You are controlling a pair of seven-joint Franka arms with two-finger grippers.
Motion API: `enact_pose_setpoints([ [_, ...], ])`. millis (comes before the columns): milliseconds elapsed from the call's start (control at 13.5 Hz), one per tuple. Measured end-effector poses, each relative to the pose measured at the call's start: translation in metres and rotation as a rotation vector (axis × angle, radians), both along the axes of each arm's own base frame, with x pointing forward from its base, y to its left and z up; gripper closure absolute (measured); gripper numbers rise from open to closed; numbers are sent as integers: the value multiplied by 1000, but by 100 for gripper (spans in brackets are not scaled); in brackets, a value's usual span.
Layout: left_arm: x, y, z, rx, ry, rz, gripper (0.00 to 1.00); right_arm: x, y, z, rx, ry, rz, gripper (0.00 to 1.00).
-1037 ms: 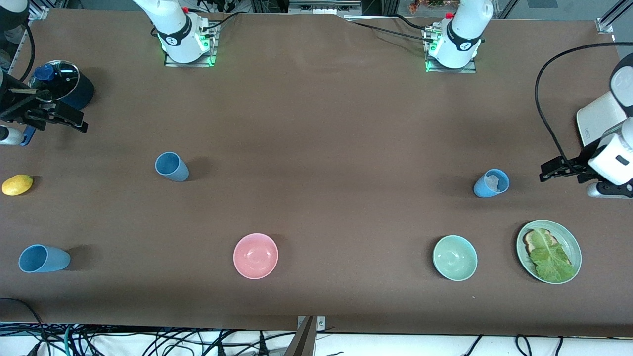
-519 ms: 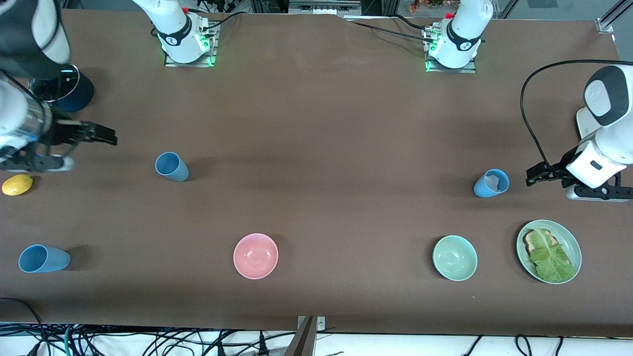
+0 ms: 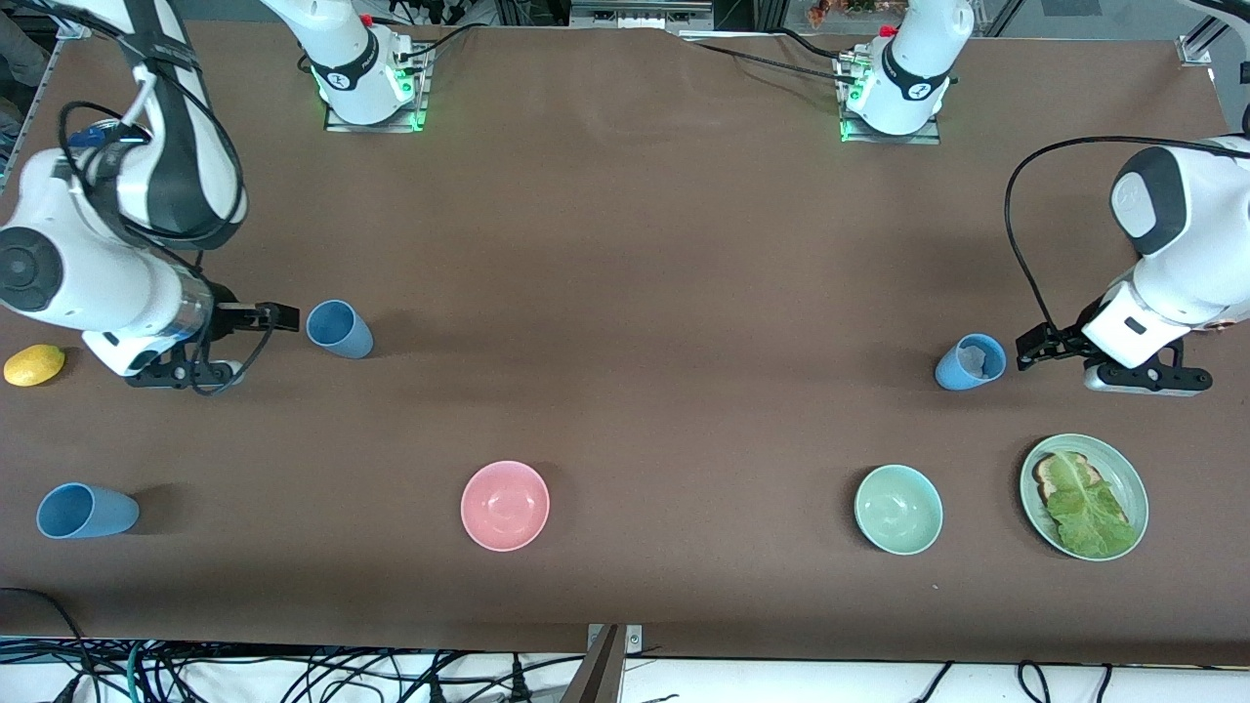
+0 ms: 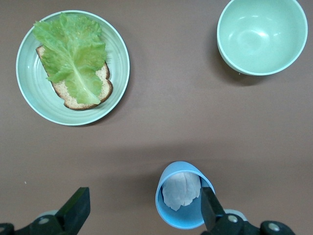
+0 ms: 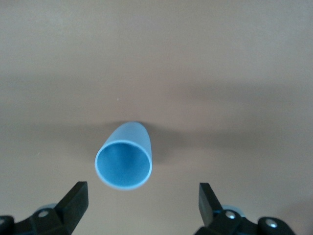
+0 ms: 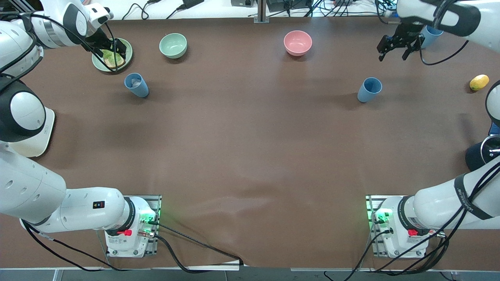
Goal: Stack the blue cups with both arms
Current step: 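Grip the blue cup with the left gripper while the right gripper grips another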
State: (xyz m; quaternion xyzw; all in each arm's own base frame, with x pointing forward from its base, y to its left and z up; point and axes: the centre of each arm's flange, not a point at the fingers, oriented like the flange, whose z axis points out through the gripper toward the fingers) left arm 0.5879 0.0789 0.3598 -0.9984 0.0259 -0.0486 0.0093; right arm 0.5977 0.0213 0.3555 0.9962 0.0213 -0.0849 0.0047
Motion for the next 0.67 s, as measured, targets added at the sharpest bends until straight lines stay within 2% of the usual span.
enact_pose_setpoints([
  [370,-14,-3,-27,1,-3,-2,0,-42,-3,-58,2,-75,-1,0],
  [667,-23,-5,-43,2,-9,-9,0,-53,-12,-75,0,-105,-16,0],
])
